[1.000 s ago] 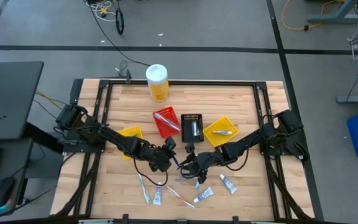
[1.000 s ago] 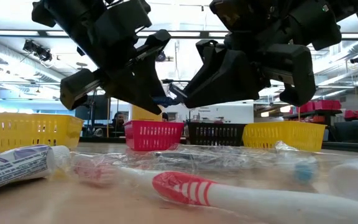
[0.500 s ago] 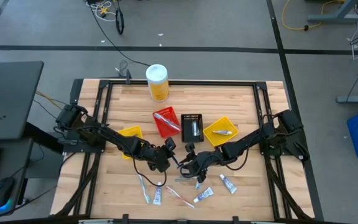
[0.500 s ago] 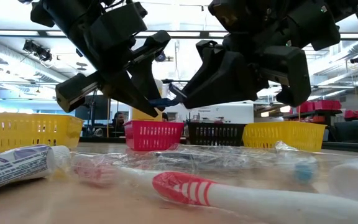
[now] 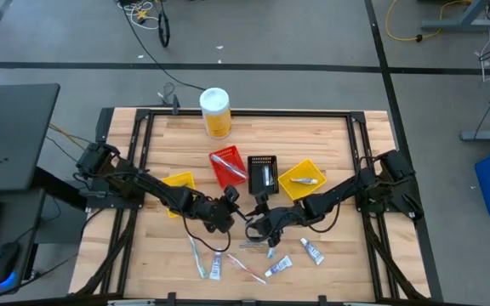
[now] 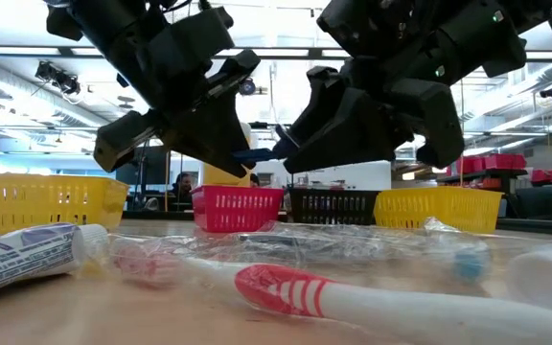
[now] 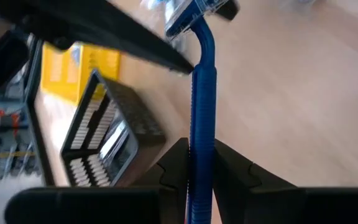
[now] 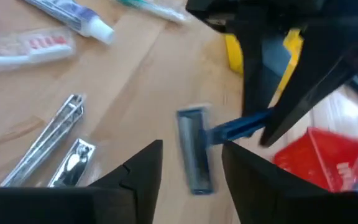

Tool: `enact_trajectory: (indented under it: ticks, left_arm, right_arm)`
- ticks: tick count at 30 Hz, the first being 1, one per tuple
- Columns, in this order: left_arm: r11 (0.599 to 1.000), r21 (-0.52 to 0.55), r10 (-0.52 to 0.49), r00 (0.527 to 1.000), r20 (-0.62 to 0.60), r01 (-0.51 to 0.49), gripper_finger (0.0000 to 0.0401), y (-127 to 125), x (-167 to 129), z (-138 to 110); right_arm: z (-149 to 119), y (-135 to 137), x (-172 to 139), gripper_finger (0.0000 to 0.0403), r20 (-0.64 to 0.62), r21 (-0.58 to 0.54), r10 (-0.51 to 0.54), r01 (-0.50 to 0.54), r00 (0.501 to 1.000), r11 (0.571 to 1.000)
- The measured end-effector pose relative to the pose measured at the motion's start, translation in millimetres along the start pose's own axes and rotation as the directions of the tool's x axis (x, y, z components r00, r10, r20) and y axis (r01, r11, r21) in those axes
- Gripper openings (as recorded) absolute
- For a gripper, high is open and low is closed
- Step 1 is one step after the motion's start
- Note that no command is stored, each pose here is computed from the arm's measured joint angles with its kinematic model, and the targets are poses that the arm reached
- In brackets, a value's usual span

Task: Pick & Place Travel size toiletries
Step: Put the blue razor into the left yellow bin

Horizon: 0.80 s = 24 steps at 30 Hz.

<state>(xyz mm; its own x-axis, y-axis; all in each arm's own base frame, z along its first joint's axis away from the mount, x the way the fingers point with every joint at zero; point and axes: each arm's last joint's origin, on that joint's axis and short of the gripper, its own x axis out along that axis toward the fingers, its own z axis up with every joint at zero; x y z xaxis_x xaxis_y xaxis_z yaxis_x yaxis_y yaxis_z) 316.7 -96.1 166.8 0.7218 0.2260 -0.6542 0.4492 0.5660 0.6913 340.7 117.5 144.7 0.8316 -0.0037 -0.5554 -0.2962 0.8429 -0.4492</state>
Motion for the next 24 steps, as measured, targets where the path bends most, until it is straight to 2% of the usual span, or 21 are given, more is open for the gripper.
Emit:
enact_trajectory:
  ticks: [4,9,17,22,24]
  left_arm:
    - [0.999,-0.036,0.03,0.999,-0.022,-0.031,0.0063,1.2,-0.1,-0.3]
    - [0.999,-0.03,0.015,1.0,-0.014,-0.015,0.006,-1.2,-1.4,1.0]
    - [0.995,-0.095,0.015,1.0,-0.017,-0.016,0.005,-3.0,-7.6,2.9]
    - [0.993,-0.121,-0.017,0.999,-0.039,0.012,0.0051,-6.5,-8.2,0.6]
    - [0.993,-0.11,-0.035,0.997,-0.062,0.028,0.0046,-8.5,-8.4,-1.9]
  right_arm:
    - [-4.1,1.7,-0.5,0.0189,-0.055,0.061,-0.024,0.027,0.998,0.998]
    - [-4.6,5.9,-2.4,0.0202,-0.087,0.063,-0.068,0.074,0.994,0.995]
    - [-6.2,6.3,-2.8,0.0218,-0.11,0.087,-0.089,0.099,0.99,0.991]
    - [-6.9,6.9,-5.2,0.0224,-0.159,0.067,-0.221,0.234,0.962,0.97]
    - [-6.4,8.0,-5.9,0.0227,-0.161,0.064,-0.236,0.249,0.958,0.966]
